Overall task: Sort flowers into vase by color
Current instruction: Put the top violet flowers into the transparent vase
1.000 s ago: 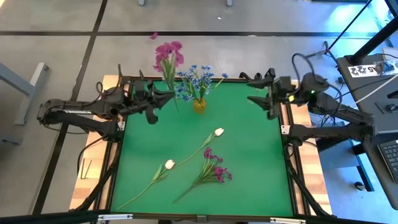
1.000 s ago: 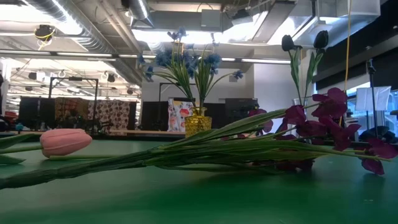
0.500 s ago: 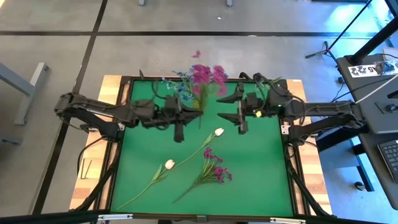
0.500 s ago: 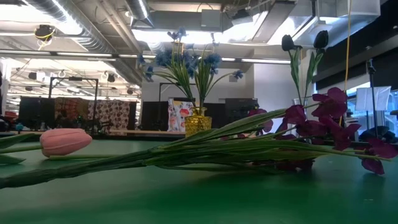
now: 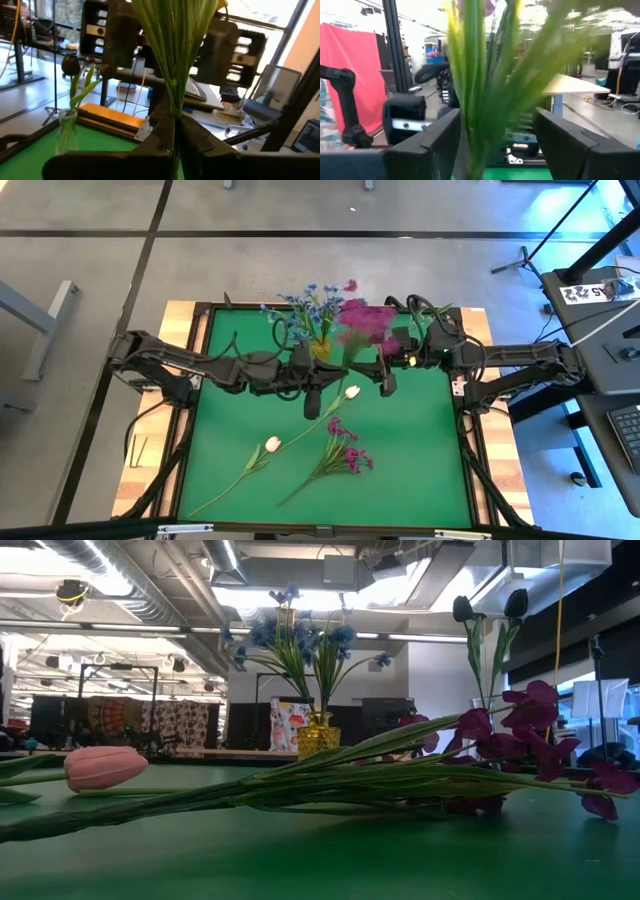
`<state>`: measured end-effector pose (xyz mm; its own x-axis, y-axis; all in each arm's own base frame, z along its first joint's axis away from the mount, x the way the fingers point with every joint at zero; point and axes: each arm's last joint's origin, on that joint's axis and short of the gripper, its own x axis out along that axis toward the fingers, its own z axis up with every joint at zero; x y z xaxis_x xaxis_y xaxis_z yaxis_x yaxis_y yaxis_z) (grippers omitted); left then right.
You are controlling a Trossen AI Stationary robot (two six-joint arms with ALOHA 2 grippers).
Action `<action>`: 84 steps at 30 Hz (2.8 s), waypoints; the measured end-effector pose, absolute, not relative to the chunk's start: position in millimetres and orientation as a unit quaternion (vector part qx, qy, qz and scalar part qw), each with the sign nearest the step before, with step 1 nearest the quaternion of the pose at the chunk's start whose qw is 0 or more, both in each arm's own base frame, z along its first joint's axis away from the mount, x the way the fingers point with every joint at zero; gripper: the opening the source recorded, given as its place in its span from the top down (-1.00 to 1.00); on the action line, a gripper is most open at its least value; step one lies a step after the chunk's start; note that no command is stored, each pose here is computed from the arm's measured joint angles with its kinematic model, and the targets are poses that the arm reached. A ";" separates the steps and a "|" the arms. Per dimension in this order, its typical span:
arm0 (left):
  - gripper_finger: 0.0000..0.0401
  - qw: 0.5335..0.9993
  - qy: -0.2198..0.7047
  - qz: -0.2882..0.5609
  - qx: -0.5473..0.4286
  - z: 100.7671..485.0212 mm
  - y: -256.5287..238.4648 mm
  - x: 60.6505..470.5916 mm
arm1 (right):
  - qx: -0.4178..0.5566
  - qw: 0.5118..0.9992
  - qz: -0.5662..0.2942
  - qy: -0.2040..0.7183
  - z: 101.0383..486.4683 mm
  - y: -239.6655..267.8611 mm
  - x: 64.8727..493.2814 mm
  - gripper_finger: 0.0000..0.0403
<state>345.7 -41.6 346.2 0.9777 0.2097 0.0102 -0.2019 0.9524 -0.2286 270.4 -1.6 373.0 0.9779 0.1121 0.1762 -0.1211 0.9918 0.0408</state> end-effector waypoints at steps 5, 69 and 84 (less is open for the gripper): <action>0.99 0.987 -0.018 0.106 -0.117 343.3 -40.4 348.8 | 0.031 0.995 0.063 -0.069 369.5 -1.4 270.9 -0.20; 0.31 0.984 -0.018 0.152 -0.087 373.0 -37.9 312.8 | -0.027 0.963 -0.267 -0.008 403.1 -16.7 121.6 0.86; 0.31 0.983 0.008 0.169 -0.077 367.4 -37.0 312.6 | -0.079 0.933 -0.324 0.134 346.6 7.5 165.4 0.96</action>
